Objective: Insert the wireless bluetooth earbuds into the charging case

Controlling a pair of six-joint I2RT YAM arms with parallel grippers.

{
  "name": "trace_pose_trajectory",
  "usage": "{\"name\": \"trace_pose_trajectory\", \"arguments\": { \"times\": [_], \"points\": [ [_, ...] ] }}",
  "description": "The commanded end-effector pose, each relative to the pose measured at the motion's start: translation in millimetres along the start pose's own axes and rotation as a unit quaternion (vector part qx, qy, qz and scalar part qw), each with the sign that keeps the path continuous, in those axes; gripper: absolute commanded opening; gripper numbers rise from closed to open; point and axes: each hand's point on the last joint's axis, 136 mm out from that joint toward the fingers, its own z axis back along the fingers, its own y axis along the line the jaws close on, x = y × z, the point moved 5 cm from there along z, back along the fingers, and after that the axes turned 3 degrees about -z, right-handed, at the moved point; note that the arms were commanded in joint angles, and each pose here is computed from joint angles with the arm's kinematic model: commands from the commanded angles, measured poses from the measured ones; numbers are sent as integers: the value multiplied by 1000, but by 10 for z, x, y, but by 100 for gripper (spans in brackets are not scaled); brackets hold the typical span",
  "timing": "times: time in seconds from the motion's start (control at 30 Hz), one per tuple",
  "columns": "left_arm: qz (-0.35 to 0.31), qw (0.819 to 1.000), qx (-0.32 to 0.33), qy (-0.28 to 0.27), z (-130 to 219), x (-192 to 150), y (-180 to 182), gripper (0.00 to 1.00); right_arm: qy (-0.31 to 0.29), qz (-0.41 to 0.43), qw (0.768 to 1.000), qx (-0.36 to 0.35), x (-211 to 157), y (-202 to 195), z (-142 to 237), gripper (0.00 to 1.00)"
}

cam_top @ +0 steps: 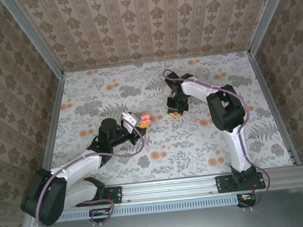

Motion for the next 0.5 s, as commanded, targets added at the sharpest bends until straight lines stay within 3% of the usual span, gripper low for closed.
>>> {"name": "trace_pose_trajectory", "arguments": {
  "times": [0.0, 0.47],
  "points": [
    [4, 1000, 0, -17, -19, 68, 34, 17, -8, 7, 1000, -11, -15, -13, -37, 24],
    [50, 999, 6, -15, -116, -109, 75, 17, -59, 5, 998, 35, -88, -1, 196, 23]
  ]
}}
